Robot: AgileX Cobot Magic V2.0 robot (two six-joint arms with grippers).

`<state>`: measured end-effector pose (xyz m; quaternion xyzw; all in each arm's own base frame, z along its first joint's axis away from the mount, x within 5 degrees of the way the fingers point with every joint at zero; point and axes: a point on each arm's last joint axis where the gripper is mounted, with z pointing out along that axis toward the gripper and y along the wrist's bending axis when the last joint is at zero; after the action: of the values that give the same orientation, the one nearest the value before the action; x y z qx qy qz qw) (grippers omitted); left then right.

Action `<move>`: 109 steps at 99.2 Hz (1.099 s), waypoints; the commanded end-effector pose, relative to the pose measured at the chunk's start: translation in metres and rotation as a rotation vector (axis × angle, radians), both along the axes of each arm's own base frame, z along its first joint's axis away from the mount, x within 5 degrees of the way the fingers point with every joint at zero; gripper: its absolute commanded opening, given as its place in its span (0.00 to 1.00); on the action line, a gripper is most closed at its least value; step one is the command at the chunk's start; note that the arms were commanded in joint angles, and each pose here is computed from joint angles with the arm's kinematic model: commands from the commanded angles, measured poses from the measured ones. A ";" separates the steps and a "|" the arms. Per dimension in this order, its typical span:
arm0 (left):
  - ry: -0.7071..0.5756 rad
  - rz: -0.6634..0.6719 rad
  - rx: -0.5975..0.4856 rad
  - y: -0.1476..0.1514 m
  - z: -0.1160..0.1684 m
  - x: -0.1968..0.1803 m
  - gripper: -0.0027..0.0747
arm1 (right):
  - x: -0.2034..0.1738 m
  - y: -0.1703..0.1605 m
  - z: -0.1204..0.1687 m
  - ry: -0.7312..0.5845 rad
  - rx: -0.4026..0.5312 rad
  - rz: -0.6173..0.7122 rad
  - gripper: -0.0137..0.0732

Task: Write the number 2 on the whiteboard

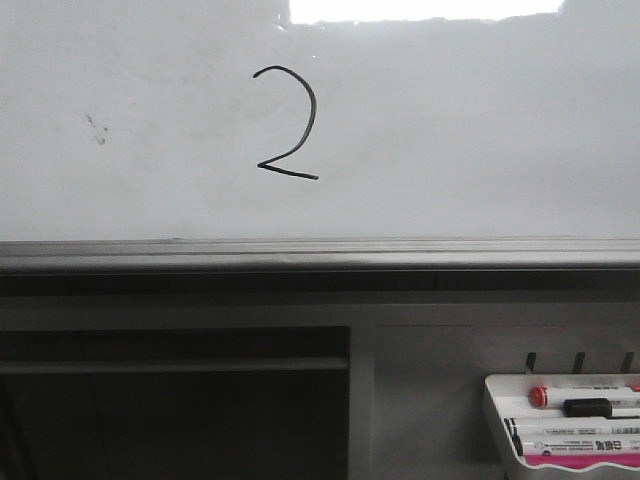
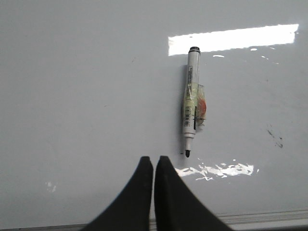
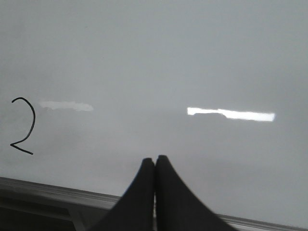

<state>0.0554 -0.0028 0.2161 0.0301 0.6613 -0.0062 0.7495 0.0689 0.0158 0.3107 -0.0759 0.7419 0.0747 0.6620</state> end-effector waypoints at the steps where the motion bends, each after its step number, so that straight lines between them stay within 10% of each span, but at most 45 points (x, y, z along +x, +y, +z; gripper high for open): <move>1: -0.094 0.005 -0.017 0.001 0.005 -0.003 0.01 | 0.000 -0.001 0.014 -0.092 0.006 -0.015 0.07; 34: -0.094 0.005 -0.017 0.001 0.005 -0.003 0.01 | -0.010 -0.005 0.007 -0.138 0.013 -0.044 0.07; 77: -0.094 0.005 -0.017 0.001 0.005 -0.003 0.01 | -0.015 -0.015 -0.094 -0.335 0.080 -0.185 0.07; 109: -0.094 0.005 -0.017 0.001 0.005 -0.003 0.01 | -0.015 -0.010 -0.096 -0.317 0.076 -0.100 0.07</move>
<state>0.0554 -0.0028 0.2164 0.0299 0.6599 -0.0061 0.7507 0.0548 0.0063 0.2139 -0.0235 0.6576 0.0626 0.7504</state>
